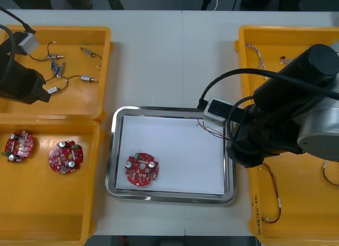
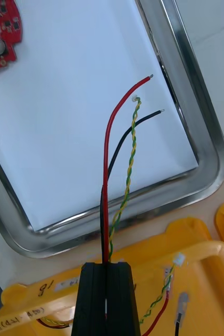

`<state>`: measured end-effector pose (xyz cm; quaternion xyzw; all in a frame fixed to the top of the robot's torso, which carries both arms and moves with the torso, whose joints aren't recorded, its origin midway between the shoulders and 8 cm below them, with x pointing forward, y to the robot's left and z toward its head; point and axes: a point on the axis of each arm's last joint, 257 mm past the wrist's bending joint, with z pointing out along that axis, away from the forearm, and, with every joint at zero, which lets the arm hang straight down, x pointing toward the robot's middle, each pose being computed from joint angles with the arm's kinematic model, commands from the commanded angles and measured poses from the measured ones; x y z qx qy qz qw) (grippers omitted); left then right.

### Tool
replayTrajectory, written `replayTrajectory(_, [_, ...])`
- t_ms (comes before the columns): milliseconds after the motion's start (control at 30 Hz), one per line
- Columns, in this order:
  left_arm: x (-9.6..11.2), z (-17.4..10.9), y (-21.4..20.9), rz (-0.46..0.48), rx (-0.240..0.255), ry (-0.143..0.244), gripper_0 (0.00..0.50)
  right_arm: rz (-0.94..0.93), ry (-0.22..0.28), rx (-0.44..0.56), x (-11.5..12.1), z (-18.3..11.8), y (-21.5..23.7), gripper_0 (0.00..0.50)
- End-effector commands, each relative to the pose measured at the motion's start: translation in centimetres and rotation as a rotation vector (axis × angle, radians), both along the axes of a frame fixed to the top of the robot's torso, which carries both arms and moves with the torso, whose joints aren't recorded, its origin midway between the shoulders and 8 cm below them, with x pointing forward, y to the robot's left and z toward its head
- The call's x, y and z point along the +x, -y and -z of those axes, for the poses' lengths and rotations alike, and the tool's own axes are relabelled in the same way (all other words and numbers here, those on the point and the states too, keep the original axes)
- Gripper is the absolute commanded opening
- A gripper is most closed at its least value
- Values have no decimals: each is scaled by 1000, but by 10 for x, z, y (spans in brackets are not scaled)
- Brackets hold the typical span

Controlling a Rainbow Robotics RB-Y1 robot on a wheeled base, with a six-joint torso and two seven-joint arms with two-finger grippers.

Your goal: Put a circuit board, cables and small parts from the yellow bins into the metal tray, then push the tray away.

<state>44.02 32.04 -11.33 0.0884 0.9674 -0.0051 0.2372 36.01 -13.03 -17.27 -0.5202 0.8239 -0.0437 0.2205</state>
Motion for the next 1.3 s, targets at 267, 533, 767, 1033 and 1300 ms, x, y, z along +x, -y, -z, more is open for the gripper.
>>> replayTrajectory(267, [11, -6, -47, 13, 76, -16, 500, -107, 33, -29, -5, 13, -67, 0])
replayTrajectory(533, [26, -10, -45, 27, 100, 12, 500, -134, 30, -117, -13, 49, -73, 0])
replayTrajectory(767, [53, -9, -45, 20, 83, 55, 500, -143, 2, -154, -18, 76, -73, 0])
replayTrajectory(1033, [74, -10, -52, 5, 85, 79, 500, -129, 11, -124, -11, 104, -79, 0])
replayTrajectory(1300, [98, -2, -56, -5, 67, 102, 500, -108, 6, -96, -11, 130, -72, 0])
